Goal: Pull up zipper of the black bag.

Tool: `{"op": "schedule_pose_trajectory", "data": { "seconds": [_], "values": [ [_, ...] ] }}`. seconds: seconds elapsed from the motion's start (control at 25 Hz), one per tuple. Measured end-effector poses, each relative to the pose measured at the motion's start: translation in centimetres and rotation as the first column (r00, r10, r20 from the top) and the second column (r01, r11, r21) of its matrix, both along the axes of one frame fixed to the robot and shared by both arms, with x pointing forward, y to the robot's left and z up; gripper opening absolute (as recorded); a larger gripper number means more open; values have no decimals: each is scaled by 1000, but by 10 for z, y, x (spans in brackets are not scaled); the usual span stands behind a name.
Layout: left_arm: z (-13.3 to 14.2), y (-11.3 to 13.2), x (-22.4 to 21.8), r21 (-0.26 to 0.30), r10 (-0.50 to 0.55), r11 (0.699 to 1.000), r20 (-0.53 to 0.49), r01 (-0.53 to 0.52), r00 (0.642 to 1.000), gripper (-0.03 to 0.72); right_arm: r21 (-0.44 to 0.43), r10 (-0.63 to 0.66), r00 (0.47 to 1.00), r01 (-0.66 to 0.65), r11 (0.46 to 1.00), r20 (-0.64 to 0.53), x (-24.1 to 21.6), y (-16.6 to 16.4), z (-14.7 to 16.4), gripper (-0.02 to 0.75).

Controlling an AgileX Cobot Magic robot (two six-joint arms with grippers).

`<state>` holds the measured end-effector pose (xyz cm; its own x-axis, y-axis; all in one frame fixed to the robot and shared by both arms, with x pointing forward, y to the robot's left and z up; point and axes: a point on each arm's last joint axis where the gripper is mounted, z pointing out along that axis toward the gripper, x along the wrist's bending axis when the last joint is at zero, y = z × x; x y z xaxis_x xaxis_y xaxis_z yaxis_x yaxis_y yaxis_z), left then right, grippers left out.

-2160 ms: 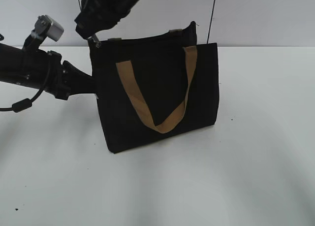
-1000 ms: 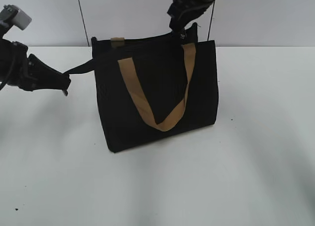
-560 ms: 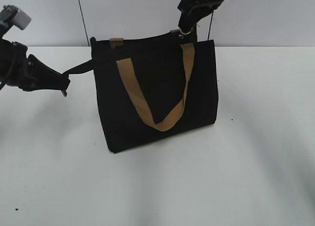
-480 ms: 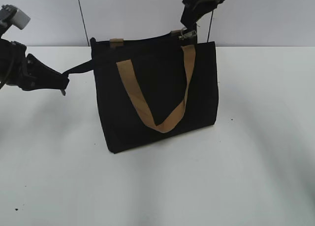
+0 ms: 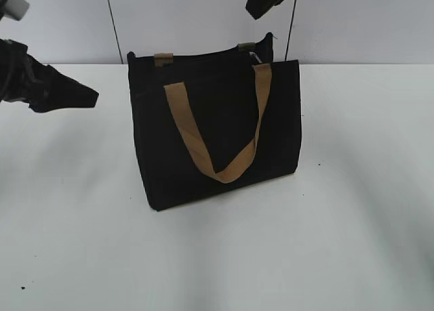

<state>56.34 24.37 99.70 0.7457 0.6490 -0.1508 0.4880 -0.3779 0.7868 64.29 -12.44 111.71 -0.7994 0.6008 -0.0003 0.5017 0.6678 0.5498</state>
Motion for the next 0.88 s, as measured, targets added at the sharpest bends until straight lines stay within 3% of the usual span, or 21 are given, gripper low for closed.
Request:
{"op": "schedule_pose_trajectory", "data": {
  "seconds": [0.12, 0.24, 0.32, 0.44, 0.52, 0.68, 0.76, 0.88],
  "values": [
    [15, 5, -2, 9, 86, 996, 26, -86, 996, 539, 1, -50, 999, 50, 999, 0, -3, -3, 7, 400],
    [30, 13, -8, 61, 189, 980, 37, -191, 981, 529, -29, -136, 991, 136, 990, 13, -6, -11, 15, 400],
    [37, 22, -11, 125, 269, 954, 53, -274, 962, 518, -66, -205, 978, 208, 976, 39, -7, -18, 20, 400],
    [47, 33, -18, 172, 397, 901, 51, -399, 917, 512, -115, -309, 946, 319, 941, 92, -8, -31, 30, 401],
    [50, 39, -23, 181, 499, 853, -3, -490, 867, 510, -119, -373, 921, 385, 915, 115, -8, -41, 36, 401],
    [52, 52, -30, 317, 606, 770, -94, -553, 790, 509, -90, -470, 872, 483, 871, 139, -11, -73, 51, 401],
    [60, 59, -31, 390, 651, 718, -85, -576, 754, 503, -79, -520, 840, 535, 841, 152, -17, -97, 61, 401],
    [77, 67, -37, 430, 708, 651, -47, -625, 705, 493, -80, -581, 799, 597, 799, 154, -37, -128, 70, 401]
  ]
}}
